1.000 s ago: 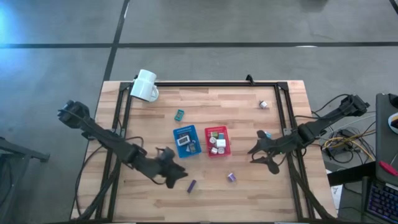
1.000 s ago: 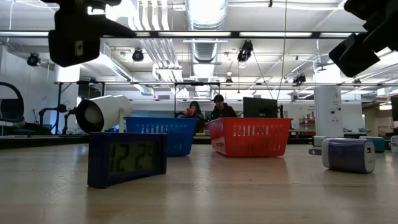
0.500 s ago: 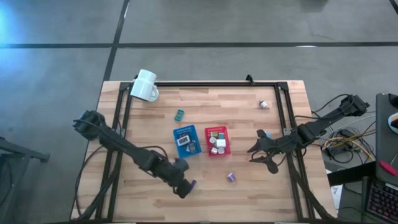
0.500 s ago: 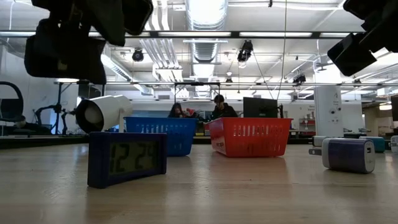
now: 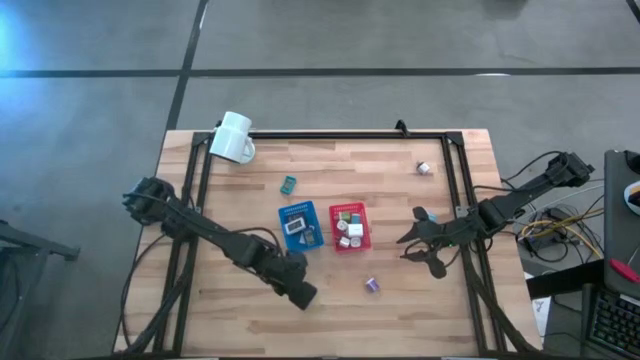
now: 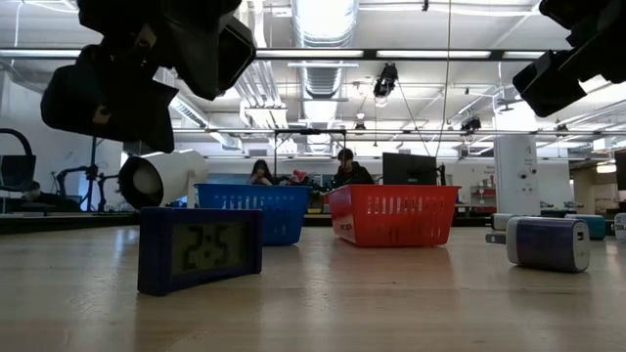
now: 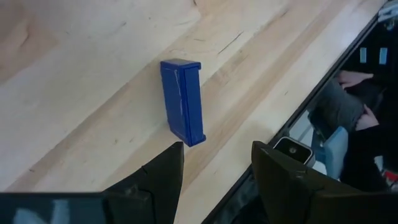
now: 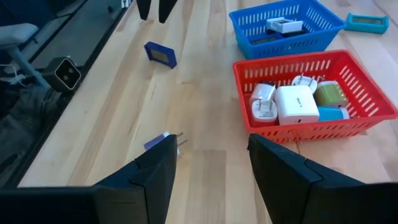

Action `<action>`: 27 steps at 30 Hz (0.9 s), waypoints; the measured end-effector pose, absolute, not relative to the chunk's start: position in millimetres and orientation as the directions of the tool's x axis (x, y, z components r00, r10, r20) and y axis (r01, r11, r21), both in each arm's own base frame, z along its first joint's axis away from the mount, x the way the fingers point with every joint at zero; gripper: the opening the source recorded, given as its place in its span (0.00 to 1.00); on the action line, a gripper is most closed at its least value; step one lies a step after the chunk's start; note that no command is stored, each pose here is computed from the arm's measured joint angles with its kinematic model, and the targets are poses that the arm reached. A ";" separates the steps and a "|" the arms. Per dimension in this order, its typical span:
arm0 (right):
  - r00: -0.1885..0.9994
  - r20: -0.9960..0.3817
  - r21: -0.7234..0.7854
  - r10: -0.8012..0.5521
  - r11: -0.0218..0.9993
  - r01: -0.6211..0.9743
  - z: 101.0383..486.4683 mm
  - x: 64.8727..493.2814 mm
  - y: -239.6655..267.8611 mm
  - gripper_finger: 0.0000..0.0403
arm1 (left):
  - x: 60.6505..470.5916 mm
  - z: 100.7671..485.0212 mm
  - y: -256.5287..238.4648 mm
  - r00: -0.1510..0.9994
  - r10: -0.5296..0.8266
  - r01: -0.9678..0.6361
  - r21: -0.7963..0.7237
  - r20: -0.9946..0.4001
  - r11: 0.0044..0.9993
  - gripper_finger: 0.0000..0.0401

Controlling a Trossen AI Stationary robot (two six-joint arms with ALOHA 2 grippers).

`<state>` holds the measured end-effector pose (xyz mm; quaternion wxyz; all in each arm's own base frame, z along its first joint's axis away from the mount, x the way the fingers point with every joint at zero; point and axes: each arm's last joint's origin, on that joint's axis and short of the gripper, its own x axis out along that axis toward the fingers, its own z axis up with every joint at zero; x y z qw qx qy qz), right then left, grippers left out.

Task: Pick & Place Office items
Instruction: Put the violet digital clock into the blue bin

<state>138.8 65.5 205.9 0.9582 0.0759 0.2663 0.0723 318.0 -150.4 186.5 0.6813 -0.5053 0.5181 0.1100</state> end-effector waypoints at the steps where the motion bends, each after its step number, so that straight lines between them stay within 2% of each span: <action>1: 0.848 -0.500 0.184 0.178 0.978 -0.097 205.9 138.8 65.5 0.48 | 318.1 186.4 -150.3 0.439 -0.373 -0.680 -0.574 -0.817 0.457 0.48; 11: 0.843 -0.508 0.181 0.177 0.979 -0.096 205.1 138.4 65.3 0.48 | 318.9 185.0 -149.2 0.461 -0.337 -0.702 -0.570 -0.821 0.426 0.48; 17: 0.844 -0.507 0.180 0.176 0.979 -0.096 205.2 138.4 65.3 0.48 | 321.4 168.6 -150.5 0.432 -0.328 -0.723 -0.541 -0.840 0.431 0.48; 27: 0.844 -0.508 0.179 0.176 0.979 -0.096 205.1 138.4 65.3 0.48 | 337.8 130.7 -163.2 0.293 -0.440 -0.751 -0.489 -0.849 0.444 0.48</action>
